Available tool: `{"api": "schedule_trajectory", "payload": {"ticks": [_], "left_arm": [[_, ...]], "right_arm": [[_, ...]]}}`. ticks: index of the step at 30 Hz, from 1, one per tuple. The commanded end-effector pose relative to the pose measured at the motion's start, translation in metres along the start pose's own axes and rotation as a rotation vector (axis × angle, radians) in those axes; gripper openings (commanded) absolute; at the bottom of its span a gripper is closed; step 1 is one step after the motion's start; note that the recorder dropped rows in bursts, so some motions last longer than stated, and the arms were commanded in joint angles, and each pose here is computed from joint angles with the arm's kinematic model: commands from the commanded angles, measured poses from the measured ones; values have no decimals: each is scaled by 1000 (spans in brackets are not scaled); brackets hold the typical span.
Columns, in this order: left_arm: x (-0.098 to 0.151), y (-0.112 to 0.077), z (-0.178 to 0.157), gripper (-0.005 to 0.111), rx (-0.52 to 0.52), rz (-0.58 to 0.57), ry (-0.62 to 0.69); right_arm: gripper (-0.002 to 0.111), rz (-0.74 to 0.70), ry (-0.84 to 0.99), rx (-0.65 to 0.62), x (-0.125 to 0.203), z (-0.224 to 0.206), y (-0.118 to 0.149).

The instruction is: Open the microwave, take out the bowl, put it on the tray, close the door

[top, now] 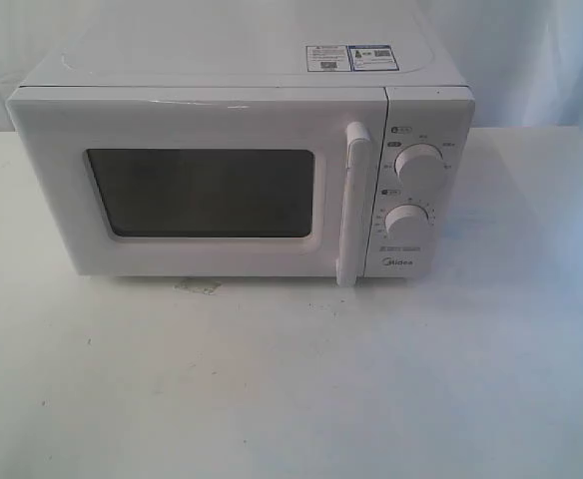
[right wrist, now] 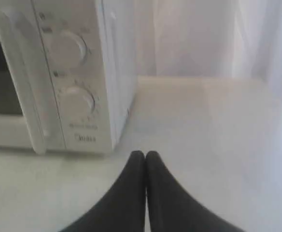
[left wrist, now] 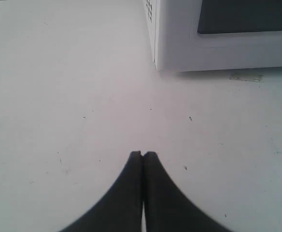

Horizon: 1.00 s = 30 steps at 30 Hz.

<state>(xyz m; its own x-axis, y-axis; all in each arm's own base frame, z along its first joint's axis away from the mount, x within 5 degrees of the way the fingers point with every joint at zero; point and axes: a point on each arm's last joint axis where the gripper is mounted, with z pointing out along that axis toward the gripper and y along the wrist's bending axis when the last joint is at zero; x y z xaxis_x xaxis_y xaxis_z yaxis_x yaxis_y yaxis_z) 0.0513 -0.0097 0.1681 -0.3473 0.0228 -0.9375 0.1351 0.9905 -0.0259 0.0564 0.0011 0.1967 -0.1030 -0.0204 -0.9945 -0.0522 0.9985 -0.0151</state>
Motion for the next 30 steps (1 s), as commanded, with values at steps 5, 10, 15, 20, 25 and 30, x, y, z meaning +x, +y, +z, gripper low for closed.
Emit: {"api": "schedule_trajectory", "payload": {"ticks": [5, 10, 15, 20, 25, 30], "left_arm": [[1, 0, 0, 0, -1, -5, 3], [1, 0, 0, 0, -1, -5, 3], [1, 0, 0, 0, -1, -5, 3], [1, 0, 0, 0, -1, -5, 3], [1, 0, 0, 0, -1, -5, 3], [1, 0, 0, 0, -1, -5, 3]], "right_arm": [[0, -54, -438, -99, -37, -9, 10], [0, 51, -650, -188, -54, -20, 15], [0, 206, -741, -249, -87, -35, 13], [0, 305, -470, -133, -142, -28, 3], [0, 355, 65, 25, -159, 15, -2], [0, 278, 502, -56, -134, 61, 16]]}}
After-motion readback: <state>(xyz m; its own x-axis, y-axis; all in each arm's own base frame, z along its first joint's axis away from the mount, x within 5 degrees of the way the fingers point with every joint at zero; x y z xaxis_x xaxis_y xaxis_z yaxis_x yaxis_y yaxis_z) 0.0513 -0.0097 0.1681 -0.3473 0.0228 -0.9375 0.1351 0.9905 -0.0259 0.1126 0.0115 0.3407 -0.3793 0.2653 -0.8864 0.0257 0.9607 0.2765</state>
